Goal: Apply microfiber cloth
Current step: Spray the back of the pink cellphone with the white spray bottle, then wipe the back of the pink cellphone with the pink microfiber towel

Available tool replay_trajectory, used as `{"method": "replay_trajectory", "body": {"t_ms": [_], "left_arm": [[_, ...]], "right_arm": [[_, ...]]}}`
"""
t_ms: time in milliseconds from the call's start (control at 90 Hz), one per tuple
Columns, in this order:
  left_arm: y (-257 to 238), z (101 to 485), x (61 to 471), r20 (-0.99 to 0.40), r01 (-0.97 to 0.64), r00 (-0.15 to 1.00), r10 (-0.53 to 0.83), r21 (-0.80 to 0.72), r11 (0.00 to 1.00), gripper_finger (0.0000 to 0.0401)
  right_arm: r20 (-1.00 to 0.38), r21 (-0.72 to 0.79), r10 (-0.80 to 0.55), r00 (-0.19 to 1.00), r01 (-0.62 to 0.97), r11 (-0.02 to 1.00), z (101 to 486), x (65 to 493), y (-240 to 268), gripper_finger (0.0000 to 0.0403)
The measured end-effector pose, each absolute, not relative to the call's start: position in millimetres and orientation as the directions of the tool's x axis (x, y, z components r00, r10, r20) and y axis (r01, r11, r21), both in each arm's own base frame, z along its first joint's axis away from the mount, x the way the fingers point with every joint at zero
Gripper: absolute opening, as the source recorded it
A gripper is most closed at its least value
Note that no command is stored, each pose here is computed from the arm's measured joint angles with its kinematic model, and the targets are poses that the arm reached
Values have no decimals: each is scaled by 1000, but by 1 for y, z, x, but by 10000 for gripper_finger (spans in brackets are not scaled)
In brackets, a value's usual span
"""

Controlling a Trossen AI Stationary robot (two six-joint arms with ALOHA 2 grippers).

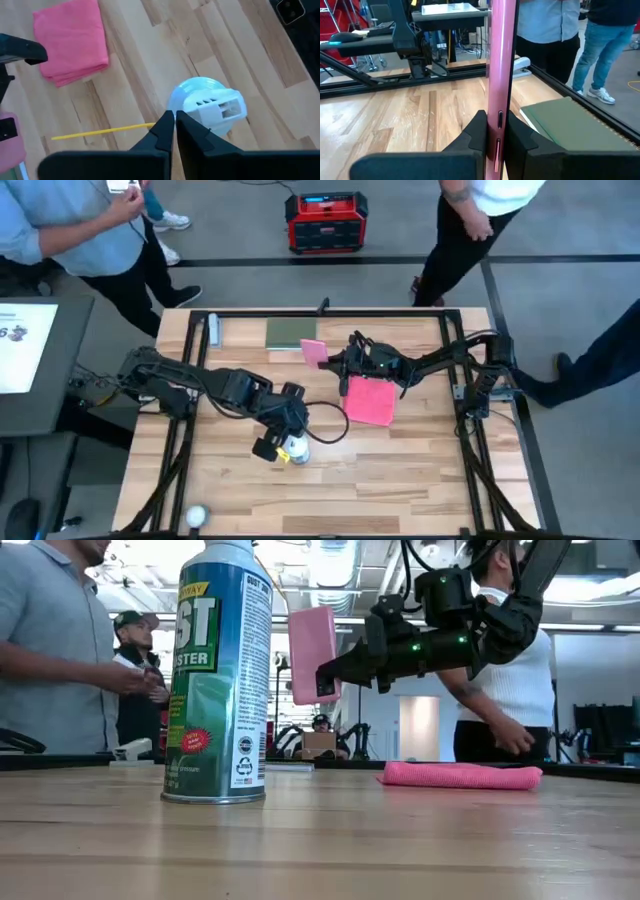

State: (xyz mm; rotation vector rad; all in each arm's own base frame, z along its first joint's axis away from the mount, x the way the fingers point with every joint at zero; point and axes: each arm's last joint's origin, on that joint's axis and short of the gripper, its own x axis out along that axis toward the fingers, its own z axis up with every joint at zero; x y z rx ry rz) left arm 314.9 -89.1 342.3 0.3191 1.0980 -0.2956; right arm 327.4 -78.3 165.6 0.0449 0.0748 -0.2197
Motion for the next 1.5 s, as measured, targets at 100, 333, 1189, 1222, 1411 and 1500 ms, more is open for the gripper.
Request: {"method": "replay_trajectory", "body": {"t_ms": [100, 333, 1189, 1222, 1411, 1500], "left_arm": [[-90, 339, 317, -906, 387, 417, -73, 104, 916, 0], [-90, 339, 318, -910, 387, 408, -71, 102, 917, 0], [-59, 371, 307, -841, 225, 541, 27, 175, 958, 2], [-58, 371, 308, -836, 226, 548, 31, 184, 957, 5], [-47, 373, 315, -809, 212, 585, 54, 217, 953, 56], [-41, 373, 321, -778, 188, 625, 63, 228, 955, 88]], "right_arm": [[-79, 38, -215, 973, 218, 975, 166, 327, -78, 17], [-79, 38, -214, 974, 217, 975, 166, 327, -78, 17], [-154, -96, -322, 934, 310, 946, 213, 298, -79, 17], [-170, -111, -339, 925, 324, 940, 215, 296, -79, 17], [-197, -139, -380, 904, 358, 923, 223, 281, -79, 17], [-160, -131, -394, 905, 376, 917, 220, 266, -79, 17]]}}
